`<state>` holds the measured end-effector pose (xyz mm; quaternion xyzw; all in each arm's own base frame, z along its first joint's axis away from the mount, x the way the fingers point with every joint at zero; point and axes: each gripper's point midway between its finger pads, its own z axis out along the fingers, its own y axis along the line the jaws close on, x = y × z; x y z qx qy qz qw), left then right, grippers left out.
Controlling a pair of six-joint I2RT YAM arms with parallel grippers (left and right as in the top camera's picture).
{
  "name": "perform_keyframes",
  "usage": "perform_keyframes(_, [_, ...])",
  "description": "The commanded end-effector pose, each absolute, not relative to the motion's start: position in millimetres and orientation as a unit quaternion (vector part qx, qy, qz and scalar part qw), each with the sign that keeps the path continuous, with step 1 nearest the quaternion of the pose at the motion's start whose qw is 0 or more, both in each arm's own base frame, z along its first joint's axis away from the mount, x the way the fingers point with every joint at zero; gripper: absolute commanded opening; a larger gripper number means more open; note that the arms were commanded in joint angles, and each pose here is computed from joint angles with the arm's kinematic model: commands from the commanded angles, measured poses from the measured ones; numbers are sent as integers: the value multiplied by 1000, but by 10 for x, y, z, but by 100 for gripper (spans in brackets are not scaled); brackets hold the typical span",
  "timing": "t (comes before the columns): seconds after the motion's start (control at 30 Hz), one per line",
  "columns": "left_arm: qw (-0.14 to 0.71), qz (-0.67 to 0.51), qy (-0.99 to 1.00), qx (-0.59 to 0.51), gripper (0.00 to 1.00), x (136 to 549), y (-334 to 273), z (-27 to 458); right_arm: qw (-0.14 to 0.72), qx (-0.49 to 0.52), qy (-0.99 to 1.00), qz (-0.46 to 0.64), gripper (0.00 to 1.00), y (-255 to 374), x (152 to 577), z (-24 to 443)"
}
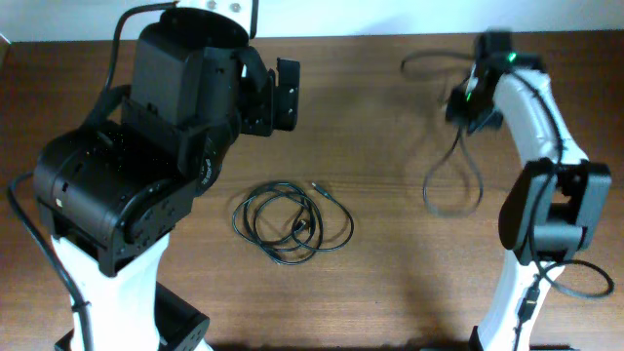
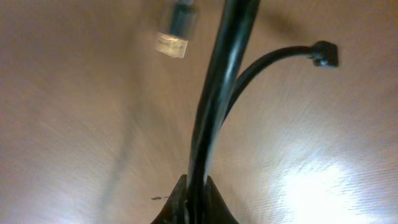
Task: Untangle cables
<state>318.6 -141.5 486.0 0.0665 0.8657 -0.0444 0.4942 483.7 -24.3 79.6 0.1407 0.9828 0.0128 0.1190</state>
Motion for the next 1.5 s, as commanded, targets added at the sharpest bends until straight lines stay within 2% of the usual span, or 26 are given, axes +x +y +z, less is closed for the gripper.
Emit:
perform_keyframes(0.0, [504,-24,862,58,99,3176,-1310,4907,250,249,935,-41,4,-855,5215,1746])
perform_keyframes(0.1, [492,-17,868,62,99,3145,-1288,4849,335,360,865,-102,4,-1616,5286,2262])
perform_keyframes(0.17, [485,-13,872,65,99,3122,-1273,4809,371,479,783,-141,4,-1935,5174,2433])
perform_keyframes(0.2, [478,-9,876,67,99,3103,-1260,4780,393,558,716,-150,4,-2068,5089,2491])
perform_keyframes(0.37, [477,-9,876,67,99,3101,-1259,4773,407,689,594,-90,4,-2204,5052,2388])
perform_keyframes(0.5, [485,9,874,29,99,3170,-1175,4783,389,712,584,21,4,-2574,5512,1809])
perform_keyframes(0.57, [504,48,861,-57,99,3308,-982,4808,460,660,594,7,4,-2866,5798,1855])
perform_keyframes(0.6, [502,77,859,-62,99,3385,-950,4760,504,616,605,-28,4,-2995,5920,1950])
perform_keyframes(0.67, [487,94,866,-57,99,3486,-1001,4636,518,606,601,-52,4,-3116,5984,1818])
perform_keyframes(0.9, [478,99,871,-52,99,3517,-1027,4570,391,633,658,-118,4,-3489,5626,273])
perform_keyframes(1.0, [484,112,866,-59,99,3520,-978,4597,377,635,663,-123,4,-3511,5577,79])
perform_keyframes(1.03, [483,112,866,-58,99,3520,-979,4596,383,620,675,-119,96,-3503,5635,188])
perform_keyframes(1.13, [481,114,868,-54,99,3518,-982,4584,391,522,748,-126,97,-3452,5813,764])
perform_keyframes(1.2, [479,118,869,-43,99,3518,-988,4582,387,523,749,-126,99,-3403,5707,1382])
perform_keyframes(1.23, [479,118,869,-43,99,3519,-988,4583,366,532,753,-126,99,-3369,5617,1350])
perform_keyframes(1.27, [480,117,868,-44,99,3521,-989,4585,327,569,745,-121,95,-3334,5450,1161])
perform_keyframes(1.3, [481,117,868,-44,99,3523,-990,4588,292,610,728,-112,11,-3294,5295,984])
perform_keyframes(1.33, [481,117,868,-46,99,3546,-990,4583,261,664,695,-93,4,-3222,5177,805])
perform_keyframes(1.47, [465,117,877,-37,99,3634,-1067,4454,254,692,674,-56,4,-3150,5283,389])
